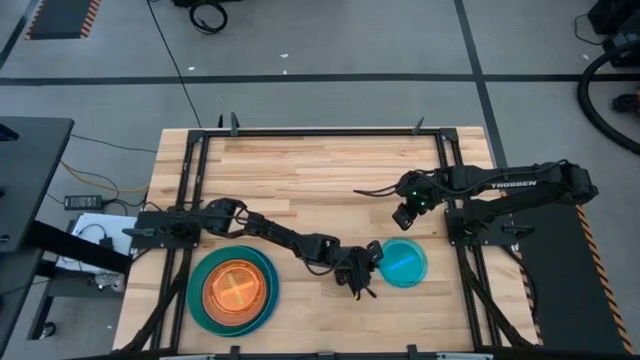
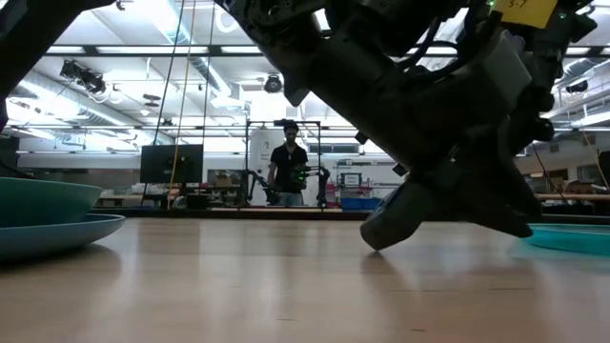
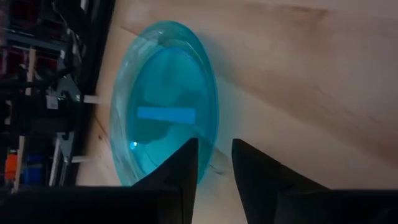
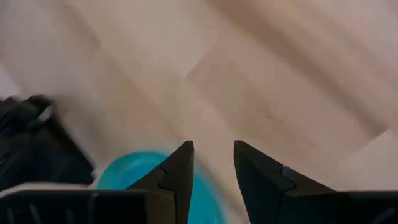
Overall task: Stack plastic plates
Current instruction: Stack the light blue plate on top of the orange plate
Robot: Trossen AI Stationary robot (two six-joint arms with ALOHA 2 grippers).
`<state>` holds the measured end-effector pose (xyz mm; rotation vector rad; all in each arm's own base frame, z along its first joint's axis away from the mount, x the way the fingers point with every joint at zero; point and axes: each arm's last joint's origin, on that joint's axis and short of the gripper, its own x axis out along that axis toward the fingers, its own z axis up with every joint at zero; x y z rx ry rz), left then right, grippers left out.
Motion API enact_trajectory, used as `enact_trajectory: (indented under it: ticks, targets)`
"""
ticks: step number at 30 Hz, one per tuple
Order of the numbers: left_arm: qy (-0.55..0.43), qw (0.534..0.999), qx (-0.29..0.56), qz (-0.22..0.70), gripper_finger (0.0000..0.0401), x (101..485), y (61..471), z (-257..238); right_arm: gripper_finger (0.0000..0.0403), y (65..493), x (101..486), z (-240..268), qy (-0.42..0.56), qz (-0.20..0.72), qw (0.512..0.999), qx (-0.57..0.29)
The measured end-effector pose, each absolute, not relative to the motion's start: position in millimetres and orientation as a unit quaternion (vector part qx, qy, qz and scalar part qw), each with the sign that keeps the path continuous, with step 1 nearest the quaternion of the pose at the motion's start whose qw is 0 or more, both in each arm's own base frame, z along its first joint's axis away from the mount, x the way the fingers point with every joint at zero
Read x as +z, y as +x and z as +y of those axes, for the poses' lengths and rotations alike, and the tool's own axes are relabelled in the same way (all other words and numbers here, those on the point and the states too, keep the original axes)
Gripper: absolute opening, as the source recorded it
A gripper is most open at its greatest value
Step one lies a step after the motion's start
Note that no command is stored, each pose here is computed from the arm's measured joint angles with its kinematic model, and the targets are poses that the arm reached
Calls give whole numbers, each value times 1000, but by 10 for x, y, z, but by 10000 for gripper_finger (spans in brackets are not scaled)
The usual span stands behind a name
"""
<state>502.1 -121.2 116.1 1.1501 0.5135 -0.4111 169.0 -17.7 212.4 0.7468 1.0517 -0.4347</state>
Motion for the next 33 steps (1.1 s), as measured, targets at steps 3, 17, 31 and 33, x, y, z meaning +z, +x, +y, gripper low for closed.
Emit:
enact_trajectory:
  ticks: [3, 17, 31, 33]
  targets:
    - [533, 793, -186, 230, 105, 1172, 5033, -1215, 125, 1680, 2119, -138, 371, 501, 762, -173]
    - [511, 813, -169, 220, 124, 1198, 5060, -1191, 125, 1598, 2080, 41, 378, 553, 723, -168]
    - [501, 819, -206, 190, 126, 1216, 5094, -1101, 125, 1587, 1801, 256, 377, 607, 673, -191]
    - [498, 820, -213, 186, 126, 1216, 5096, -1095, 125, 1599, 1785, 284, 375, 611, 671, -190]
